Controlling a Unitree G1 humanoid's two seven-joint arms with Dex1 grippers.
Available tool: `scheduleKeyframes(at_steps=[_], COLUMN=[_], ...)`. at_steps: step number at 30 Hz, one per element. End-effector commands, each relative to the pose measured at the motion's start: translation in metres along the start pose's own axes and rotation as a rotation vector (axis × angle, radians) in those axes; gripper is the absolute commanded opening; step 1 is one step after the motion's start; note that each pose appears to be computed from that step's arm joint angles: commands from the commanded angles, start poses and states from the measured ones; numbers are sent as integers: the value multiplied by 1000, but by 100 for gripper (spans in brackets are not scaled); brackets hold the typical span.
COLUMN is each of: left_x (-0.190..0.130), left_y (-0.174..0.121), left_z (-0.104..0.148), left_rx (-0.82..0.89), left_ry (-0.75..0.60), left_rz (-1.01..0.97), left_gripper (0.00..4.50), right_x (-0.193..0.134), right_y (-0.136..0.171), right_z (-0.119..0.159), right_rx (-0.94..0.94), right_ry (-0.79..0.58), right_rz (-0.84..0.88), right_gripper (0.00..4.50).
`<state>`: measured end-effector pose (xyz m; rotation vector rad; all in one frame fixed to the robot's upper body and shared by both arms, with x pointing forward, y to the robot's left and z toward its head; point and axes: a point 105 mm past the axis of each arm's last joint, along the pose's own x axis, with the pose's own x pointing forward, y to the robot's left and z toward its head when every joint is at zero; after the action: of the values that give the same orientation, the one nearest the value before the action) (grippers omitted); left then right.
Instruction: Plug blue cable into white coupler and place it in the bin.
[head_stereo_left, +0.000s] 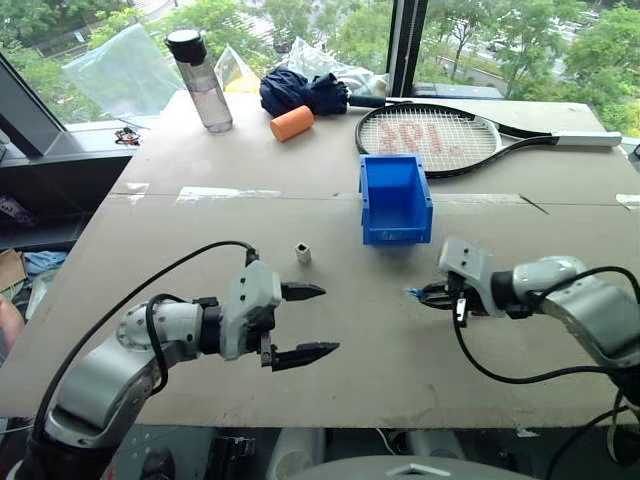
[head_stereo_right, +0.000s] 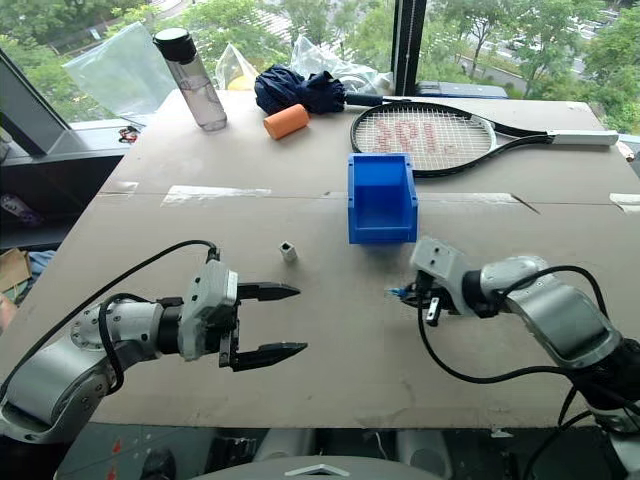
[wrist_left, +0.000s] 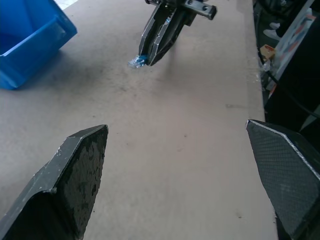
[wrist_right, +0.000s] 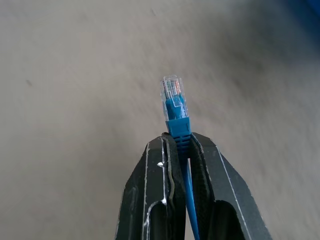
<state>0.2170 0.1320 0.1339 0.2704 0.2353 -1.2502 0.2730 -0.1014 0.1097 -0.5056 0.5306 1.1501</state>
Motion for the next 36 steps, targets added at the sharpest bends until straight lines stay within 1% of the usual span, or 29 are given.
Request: scheduleKeyframes(at_steps=[1, 3, 4, 7, 8, 9, 10, 11, 12, 14, 16, 18, 20, 24, 28, 30, 32, 33, 36], left_x=[-1, 2, 4, 13, 17, 20, 22, 25, 29, 47, 61, 73, 82, 99, 117, 125, 131, 132, 133], left_y=[12, 14, 14, 13, 11, 10, 10, 10, 11, 18, 23, 29, 33, 41, 46, 46, 43, 42, 41], left_z=[-9, -14, -16, -15, -13, -11, -10, -8, -7, -5, -6, -7, -9, -15, -23, -30, -31, -32, -34], left_rx=[62, 113, 120, 121, 122, 123, 123, 126, 128, 120, 106, 118, 126, 133, 177, 219, 199, 202, 213], left_ry=[49, 93, 104, 92, 81, 70, 64, 58, 53, 66, 95, 105, 111, 134, 161, 184, 171, 169, 170], left_rz=[40, 30, 23, -12, -26, -39, -46, -51, -60, -66, -87, -102, -122, -156, -184, -215, -251, -262, -286], left_gripper=[450, 450, 450, 450, 450, 450, 450, 450, 450, 450, 450, 450, 450, 450, 450, 393, 323, 271, 143], right_x=[18, 24, 24, 9, 2, -4, -8, -13, -21, -46, -64, -73, -79, -89, -91, -89, -86, -84, -80], right_y=[0, 2, 0, -9, -5, 1, 7, 9, 13, 32, 49, 63, 73, 88, 92, 94, 96, 96, 98], right_z=[2, 4, 4, -14, -16, -15, -14, -11, -9, -2, 0, -12, -19, -23, -25, -25, -27, -28, -28], right_rx=[-117, -134, -131, -166, -173, -172, -172, -159, -139, -114, -140, -152, -113, -53, -27, -26, -17, -11, 10], right_ry=[63, 54, 47, 81, 65, 33, 11, -24, -67, -198, -276, -243, -234, -225, -228, -233, -231, -232, -240], right_rz=[2, 28, 24, -49, -44, -29, -14, -35, -53, -94, -137, -174, -211, -303, -363, -382, -396, -402, -415], right_gripper=[8, 8, 41, 155, 200, 258, 297, 356, 381, 381, 381, 381, 381, 381, 381, 389, 389, 389, 389])
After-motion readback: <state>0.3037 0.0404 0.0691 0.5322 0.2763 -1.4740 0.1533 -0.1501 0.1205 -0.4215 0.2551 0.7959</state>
